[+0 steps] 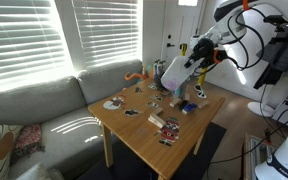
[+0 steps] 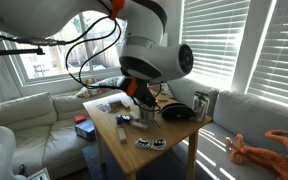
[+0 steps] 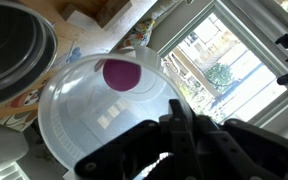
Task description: Pour the contents in the plastic cup into the silver cup
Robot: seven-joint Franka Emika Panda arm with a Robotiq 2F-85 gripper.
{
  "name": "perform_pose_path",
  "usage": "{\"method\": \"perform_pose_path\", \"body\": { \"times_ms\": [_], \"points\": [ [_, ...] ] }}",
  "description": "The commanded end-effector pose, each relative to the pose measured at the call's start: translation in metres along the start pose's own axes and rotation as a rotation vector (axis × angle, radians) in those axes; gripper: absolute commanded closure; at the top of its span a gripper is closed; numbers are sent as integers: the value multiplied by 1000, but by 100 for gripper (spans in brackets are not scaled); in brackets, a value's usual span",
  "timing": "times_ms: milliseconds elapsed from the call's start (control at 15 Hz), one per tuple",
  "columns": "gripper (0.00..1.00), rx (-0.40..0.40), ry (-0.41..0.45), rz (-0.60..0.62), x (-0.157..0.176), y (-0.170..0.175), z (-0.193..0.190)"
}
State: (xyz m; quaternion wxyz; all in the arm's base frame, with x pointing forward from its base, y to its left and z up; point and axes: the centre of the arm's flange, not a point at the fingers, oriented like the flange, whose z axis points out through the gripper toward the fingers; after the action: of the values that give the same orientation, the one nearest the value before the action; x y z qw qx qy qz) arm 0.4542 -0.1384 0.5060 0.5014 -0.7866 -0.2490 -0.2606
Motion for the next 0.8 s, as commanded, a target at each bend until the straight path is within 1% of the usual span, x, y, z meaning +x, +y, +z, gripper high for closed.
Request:
{"method": "perform_pose_path", "body": {
  "times_ms": [0, 133, 267, 733],
  "points": [
    [99, 64, 38, -43, 3, 12, -8],
    [99, 85, 48, -51, 1, 16, -9],
    [99, 114, 75, -71, -4, 22, -12],
    [99, 168, 132, -106, -13, 35, -13]
  ]
}}
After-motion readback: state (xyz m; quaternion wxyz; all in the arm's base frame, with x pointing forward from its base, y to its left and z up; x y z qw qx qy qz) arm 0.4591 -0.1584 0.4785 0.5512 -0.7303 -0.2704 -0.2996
